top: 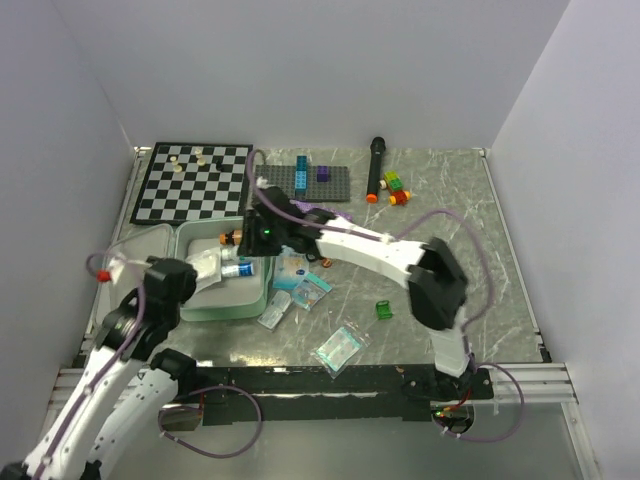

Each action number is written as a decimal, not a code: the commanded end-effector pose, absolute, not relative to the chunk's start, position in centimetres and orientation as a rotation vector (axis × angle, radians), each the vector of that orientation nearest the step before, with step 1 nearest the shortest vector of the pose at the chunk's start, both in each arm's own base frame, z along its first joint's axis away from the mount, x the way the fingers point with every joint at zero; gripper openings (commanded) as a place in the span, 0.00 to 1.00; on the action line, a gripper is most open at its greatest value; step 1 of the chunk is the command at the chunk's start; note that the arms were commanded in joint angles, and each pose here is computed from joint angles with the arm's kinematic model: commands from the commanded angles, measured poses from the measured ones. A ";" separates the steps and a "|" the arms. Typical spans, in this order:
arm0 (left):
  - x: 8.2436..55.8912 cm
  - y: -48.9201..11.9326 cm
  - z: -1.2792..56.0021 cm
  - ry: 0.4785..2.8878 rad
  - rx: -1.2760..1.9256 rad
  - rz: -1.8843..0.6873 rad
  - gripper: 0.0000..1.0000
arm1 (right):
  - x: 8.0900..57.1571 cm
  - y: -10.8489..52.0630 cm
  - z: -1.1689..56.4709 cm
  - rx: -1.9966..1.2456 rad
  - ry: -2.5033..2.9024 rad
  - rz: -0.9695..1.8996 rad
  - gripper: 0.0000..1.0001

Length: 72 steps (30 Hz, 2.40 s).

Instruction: Organize the medicine kit

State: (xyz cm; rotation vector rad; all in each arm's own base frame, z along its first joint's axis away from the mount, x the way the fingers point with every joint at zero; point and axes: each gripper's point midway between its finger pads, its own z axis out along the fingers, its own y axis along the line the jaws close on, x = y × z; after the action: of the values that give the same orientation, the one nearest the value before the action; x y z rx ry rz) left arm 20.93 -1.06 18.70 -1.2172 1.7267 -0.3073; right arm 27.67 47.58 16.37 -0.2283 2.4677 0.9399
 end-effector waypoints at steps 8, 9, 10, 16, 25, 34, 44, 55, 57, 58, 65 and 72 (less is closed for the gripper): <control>25.5 -5.5 12.8 2.002 -1.125 -0.249 0.39 | 25.0 37.2 19.2 -0.322 2.265 0.877 0.47; 25.7 -5.3 12.4 2.006 -1.129 -0.221 0.39 | 24.7 36.6 18.8 -0.324 2.270 0.863 0.47; 26.1 -5.3 12.1 2.008 -1.127 -0.203 0.38 | 24.4 36.0 18.4 -0.335 2.271 0.849 0.47; 27.1 -4.5 9.0 2.061 -1.167 -0.081 0.36 | 23.8 33.0 17.5 -0.336 2.270 0.769 0.46; 28.2 -3.1 6.8 2.101 -1.211 0.015 0.25 | 23.6 29.8 17.3 -0.275 2.247 0.765 0.45; 30.3 -1.9 5.0 2.124 -1.239 0.084 0.25 | 23.9 27.5 16.9 -0.208 2.240 0.765 0.45; 32.8 -1.5 6.3 2.098 -1.218 0.049 0.27 | 23.9 26.8 16.3 -0.204 2.243 0.750 0.44; 33.5 -2.0 10.9 2.060 -1.127 -0.034 0.34 | 23.7 27.3 16.5 -0.254 2.250 0.776 0.45; 32.7 -2.1 11.7 2.050 -1.120 -0.064 0.36 | 23.7 27.2 16.5 -0.265 2.252 0.762 0.45; 32.4 -2.1 12.3 2.037 -1.120 -0.084 0.37 | 23.7 27.2 16.5 -0.274 2.252 0.755 0.45; 30.2 -4.9 15.8 2.043 -0.942 -0.343 0.45 | 24.3 27.8 17.0 -0.411 2.210 0.684 0.46; 28.3 -9.5 14.1 2.141 -0.694 -0.610 0.39 | 23.5 31.1 16.1 -0.571 2.266 0.774 0.45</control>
State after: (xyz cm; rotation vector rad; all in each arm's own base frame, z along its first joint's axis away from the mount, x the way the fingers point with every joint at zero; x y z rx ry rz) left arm 28.98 -5.94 15.02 -0.8846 2.0414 -0.4334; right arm 23.46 29.08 14.71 -0.4798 2.2983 0.7075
